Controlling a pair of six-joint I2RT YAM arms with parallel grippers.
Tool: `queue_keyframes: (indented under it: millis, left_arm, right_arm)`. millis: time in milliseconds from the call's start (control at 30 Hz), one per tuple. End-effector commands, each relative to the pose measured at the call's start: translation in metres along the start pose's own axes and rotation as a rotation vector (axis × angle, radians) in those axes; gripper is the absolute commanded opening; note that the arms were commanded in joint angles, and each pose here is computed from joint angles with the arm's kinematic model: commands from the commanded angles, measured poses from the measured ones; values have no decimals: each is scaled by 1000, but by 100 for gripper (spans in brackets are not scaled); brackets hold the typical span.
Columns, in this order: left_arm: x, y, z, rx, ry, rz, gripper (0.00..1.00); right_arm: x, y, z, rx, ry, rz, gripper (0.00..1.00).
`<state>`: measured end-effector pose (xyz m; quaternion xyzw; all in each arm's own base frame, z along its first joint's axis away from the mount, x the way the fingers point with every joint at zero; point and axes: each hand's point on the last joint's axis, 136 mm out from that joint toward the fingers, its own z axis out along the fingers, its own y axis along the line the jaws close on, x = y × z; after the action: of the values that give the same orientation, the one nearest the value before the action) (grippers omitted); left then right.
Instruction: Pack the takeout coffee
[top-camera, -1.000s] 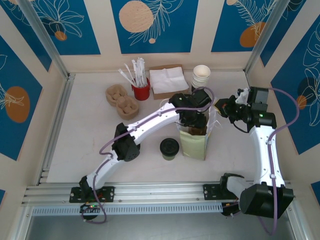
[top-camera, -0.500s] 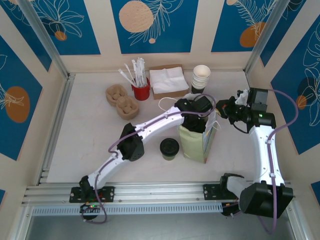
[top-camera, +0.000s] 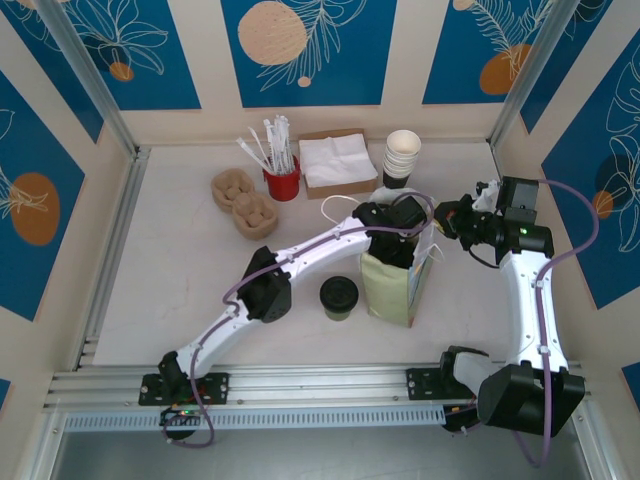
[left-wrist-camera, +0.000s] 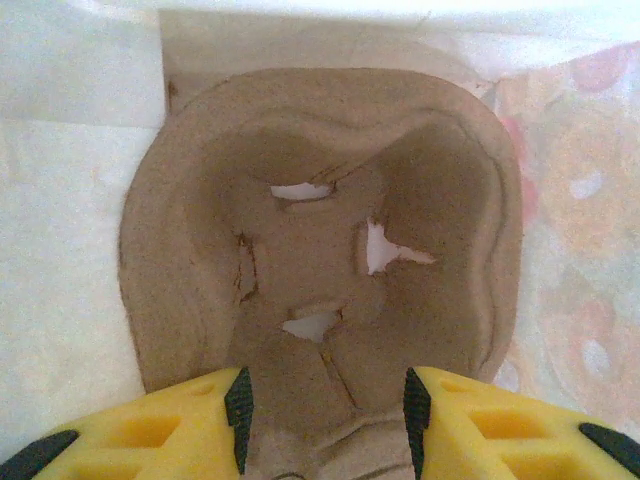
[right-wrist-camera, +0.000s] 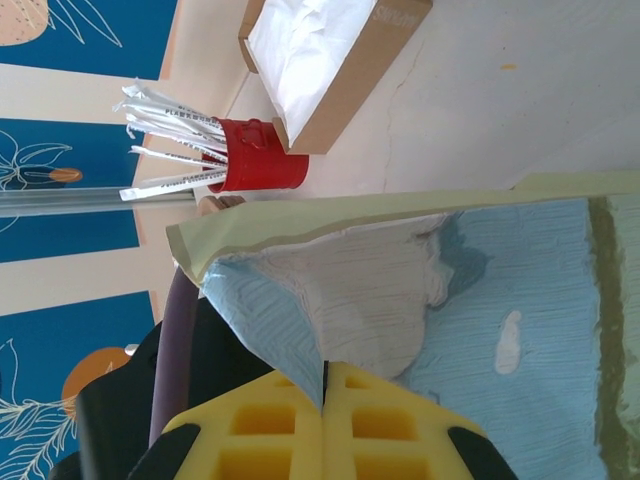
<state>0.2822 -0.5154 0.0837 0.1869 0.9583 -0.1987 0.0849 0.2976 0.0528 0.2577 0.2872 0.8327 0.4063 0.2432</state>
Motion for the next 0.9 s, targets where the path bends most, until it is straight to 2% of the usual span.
queue_keyframes:
  millis: [0, 567, 867]
  left_arm:
    - [18, 6, 26, 0, 79, 6, 46]
    - [24, -7, 59, 65, 89, 38, 46]
    - [3, 11, 29, -2, 21, 50, 52]
  right_arm:
    - [11, -5, 0, 0, 50, 13, 0]
    - [17, 1, -1, -40, 83, 5, 0]
    - [13, 26, -10, -133, 87, 10, 0]
